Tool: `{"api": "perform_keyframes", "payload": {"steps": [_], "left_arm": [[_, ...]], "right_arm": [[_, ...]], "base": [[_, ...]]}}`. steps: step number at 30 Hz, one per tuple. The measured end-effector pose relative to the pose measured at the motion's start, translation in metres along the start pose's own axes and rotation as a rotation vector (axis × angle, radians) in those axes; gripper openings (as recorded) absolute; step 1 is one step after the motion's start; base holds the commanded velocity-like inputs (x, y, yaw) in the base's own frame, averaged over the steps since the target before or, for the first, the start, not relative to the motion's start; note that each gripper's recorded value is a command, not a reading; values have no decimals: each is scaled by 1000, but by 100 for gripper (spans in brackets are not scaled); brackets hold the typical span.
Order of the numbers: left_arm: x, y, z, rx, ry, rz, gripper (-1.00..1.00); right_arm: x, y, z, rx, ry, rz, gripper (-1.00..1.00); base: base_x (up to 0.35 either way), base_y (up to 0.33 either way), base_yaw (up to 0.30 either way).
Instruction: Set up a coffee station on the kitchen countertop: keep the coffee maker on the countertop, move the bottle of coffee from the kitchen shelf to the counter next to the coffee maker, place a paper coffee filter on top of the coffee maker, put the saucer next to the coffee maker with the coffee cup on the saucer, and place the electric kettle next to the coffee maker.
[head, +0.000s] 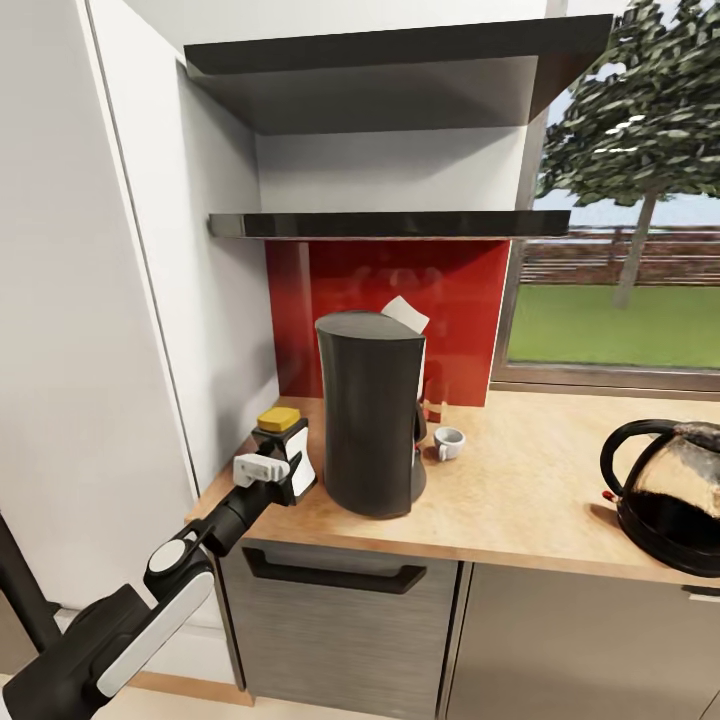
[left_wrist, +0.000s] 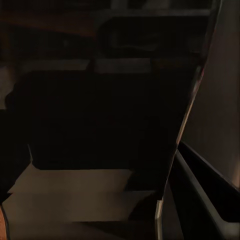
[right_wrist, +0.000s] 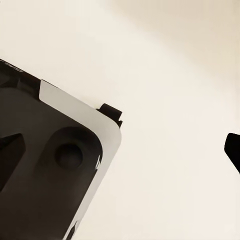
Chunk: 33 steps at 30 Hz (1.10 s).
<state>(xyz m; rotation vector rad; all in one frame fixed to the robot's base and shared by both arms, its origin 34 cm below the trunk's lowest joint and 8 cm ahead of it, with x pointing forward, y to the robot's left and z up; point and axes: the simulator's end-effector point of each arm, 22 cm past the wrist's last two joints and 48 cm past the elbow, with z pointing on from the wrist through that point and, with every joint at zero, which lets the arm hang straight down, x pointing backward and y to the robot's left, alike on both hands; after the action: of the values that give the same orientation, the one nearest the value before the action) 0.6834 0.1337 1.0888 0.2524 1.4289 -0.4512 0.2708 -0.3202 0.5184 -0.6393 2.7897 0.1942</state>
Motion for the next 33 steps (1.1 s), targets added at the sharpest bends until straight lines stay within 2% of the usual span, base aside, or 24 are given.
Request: {"api": "perform_keyframes", "payload": {"steps": [18, 33], "left_arm": [[0, 1, 0, -3, 1, 1, -100], [0, 2, 0, -5, 1, 1, -100]], "right_arm": [[1, 0, 0, -1, 2, 0, 100], [22, 19, 0, -41, 44, 21, 100]], "base": [[37, 48, 0], [111, 2, 0]]}}
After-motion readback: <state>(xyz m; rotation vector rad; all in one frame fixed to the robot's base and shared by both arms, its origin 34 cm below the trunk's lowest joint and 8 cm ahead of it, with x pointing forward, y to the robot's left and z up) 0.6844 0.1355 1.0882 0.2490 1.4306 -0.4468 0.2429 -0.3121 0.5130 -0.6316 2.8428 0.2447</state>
